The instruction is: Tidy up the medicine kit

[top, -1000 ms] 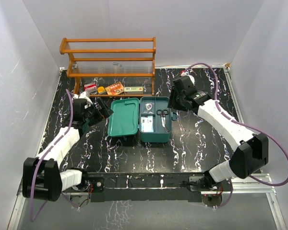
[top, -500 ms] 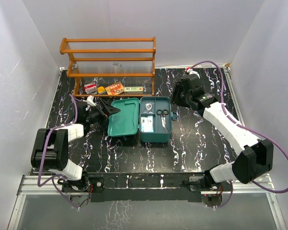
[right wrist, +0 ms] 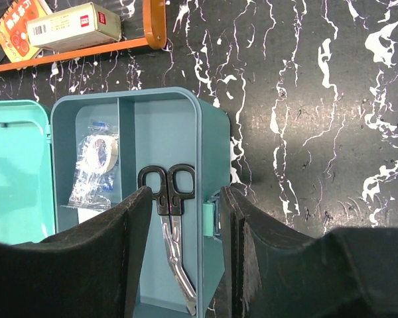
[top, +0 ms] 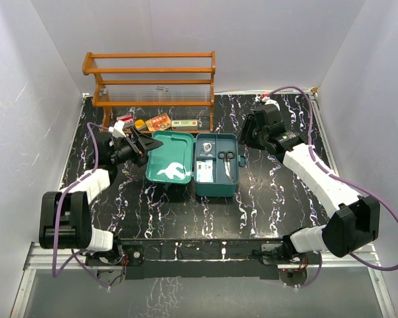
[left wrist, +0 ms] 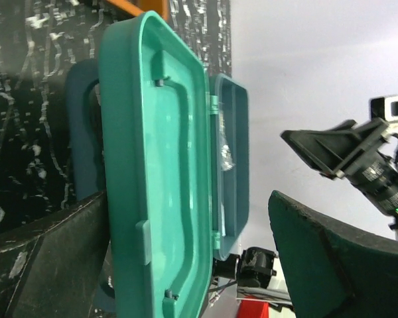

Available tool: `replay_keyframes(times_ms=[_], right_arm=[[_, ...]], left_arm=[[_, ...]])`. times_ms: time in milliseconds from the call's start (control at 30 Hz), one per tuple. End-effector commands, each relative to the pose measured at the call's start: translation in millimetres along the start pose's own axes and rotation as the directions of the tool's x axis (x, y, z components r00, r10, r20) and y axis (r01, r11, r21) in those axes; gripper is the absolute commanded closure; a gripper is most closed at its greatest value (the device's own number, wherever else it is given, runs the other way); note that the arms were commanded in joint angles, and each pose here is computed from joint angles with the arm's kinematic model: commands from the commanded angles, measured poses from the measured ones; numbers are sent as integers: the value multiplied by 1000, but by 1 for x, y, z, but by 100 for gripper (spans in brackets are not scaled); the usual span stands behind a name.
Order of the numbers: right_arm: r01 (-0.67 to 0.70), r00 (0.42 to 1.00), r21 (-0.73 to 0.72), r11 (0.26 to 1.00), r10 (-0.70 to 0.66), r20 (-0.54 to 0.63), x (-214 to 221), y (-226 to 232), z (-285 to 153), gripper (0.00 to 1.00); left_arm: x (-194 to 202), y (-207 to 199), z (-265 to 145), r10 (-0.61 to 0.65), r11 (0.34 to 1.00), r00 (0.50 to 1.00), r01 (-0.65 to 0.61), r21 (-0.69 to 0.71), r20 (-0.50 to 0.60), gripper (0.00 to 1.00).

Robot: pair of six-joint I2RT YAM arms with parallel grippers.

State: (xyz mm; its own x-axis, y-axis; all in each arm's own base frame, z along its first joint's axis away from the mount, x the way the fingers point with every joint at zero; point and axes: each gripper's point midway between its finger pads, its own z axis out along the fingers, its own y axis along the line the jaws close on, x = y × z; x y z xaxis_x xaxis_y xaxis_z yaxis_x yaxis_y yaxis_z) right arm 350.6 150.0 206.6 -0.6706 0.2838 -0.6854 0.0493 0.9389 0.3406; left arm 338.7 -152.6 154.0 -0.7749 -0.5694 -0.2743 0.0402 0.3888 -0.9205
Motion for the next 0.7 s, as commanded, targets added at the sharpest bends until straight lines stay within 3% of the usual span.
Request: replay_keyframes(times_ms=[0,333,667], right_arm=[[-25,995,-24,999,27,95,-22,2,-9,57],[-70,994,8,998,69,87,-18,-13,-2,58],[-150,985,58,987,144,97,-22,-39,-3,59]], left_arm=[[6,-53,-19,103,989,993,-96,112,-61,6],[-1,-114,-27,103,969,991,-82,232,-82,6],[20,-161,24,211,952,967,-171,252,-141,9]])
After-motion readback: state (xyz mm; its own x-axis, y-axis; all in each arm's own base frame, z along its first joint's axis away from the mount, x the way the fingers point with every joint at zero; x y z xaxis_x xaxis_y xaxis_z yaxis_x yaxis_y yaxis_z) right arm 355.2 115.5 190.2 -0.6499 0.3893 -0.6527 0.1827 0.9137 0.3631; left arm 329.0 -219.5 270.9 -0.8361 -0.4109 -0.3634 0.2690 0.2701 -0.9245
